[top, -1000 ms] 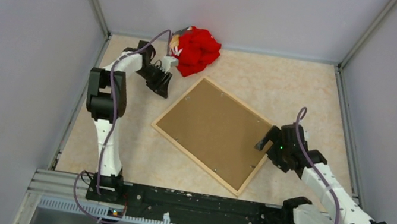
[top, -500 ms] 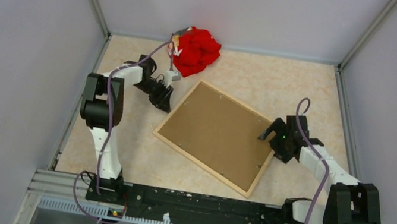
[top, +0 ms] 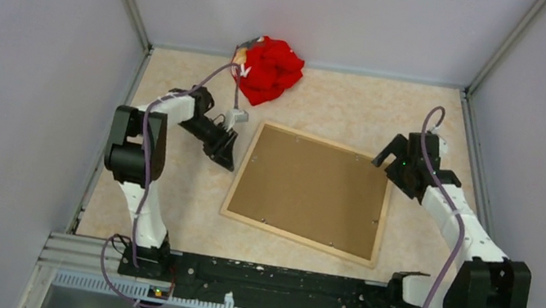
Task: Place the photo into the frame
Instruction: Install the photo frame at the center of the board.
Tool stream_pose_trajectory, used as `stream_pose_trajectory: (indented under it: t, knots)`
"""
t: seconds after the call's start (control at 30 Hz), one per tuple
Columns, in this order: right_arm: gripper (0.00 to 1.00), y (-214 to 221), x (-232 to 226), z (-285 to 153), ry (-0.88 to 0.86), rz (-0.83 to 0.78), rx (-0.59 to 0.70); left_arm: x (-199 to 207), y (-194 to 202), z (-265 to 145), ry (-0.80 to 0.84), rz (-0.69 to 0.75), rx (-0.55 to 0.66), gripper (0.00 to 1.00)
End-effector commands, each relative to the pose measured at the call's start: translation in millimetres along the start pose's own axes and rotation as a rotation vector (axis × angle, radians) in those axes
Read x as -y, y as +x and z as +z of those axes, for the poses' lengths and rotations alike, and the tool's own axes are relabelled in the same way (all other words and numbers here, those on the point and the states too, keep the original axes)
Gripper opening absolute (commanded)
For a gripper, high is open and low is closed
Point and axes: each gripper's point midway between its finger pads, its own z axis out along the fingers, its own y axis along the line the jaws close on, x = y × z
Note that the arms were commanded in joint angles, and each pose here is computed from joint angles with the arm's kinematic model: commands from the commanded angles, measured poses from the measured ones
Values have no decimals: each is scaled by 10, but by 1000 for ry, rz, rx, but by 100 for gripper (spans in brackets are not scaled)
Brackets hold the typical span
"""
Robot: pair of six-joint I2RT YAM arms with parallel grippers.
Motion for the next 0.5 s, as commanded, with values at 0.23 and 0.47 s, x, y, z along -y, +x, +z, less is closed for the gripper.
stream_pose_trajectory:
  t: [0.23, 0.47]
  knots:
    - [92, 554, -1623, -159, -406, -59, -104, 48, -207, 150, 119, -65, 71, 46]
    - [82, 1102, -2430, 16, -550, -94, -230, 52, -171, 252, 146, -87, 67, 36]
